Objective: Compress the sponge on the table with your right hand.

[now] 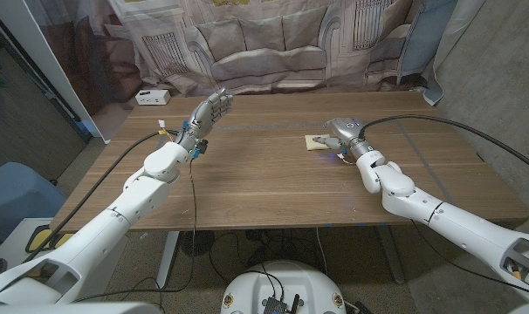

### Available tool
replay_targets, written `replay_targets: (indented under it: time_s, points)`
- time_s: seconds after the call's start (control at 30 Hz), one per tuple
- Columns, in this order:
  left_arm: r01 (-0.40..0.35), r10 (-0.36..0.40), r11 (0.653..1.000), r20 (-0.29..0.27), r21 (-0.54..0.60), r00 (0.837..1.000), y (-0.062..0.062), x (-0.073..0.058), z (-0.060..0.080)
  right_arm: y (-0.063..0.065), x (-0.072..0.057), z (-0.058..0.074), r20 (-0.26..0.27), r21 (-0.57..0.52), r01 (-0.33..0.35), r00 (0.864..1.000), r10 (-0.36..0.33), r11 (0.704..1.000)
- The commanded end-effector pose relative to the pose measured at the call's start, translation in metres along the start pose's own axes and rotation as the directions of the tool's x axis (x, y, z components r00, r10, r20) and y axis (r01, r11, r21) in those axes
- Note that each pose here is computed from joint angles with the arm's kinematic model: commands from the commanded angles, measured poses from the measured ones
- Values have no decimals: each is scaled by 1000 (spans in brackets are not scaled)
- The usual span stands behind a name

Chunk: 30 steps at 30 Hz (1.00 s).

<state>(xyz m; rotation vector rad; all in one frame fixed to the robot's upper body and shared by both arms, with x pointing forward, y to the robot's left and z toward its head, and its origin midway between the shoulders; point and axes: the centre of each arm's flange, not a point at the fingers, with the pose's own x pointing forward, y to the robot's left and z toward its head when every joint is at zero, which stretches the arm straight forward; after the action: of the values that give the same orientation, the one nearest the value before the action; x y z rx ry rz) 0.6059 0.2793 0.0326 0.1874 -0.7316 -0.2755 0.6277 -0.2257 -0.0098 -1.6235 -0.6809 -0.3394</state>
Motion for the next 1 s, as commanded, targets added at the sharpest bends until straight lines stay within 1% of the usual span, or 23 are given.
replay_targets:
  time_s: [0.03,0.2,0.4,0.57,0.63,0.67,0.73,0.83,0.87,0.9,1.0]
  points:
    - [4,-4,1000,-3,1,1000,-1,1,0,-3,-6,-7,-43,158,40,999,-33,987]
    - [5,-5,1000,-2,4,1000,-1,2,1,-6,-8,-10,-53,215,60,997,-49,975]
    - [4,-4,1000,-3,6,1000,-1,3,2,-7,-10,-13,-50,301,66,997,-54,951]
    - [5,-5,1000,-5,6,1000,-1,3,2,-8,-12,-14,-60,348,93,995,-77,933]
    - [5,-5,1000,-5,5,1000,-1,3,1,-8,-14,-15,-64,379,106,994,-88,919]
    - [6,-6,1000,-5,5,1000,-1,3,1,-8,-14,-15,-63,380,106,994,-88,919]
    - [4,-4,1000,-4,5,1000,-1,4,2,-10,-15,-16,-61,428,101,995,-83,898]
    - [4,-4,1000,-4,4,1000,-1,4,2,-12,-15,-17,-56,470,100,995,-84,877]
    - [4,-3,1000,-4,4,1000,-1,4,2,-12,-15,-17,-56,471,101,995,-84,877]
    - [6,-6,1000,-6,4,1000,0,3,3,-13,-15,-17,-57,497,108,994,-92,861]
    - [7,-7,1000,-5,5,1000,2,3,4,-14,-16,-18,-54,543,119,993,-107,831]
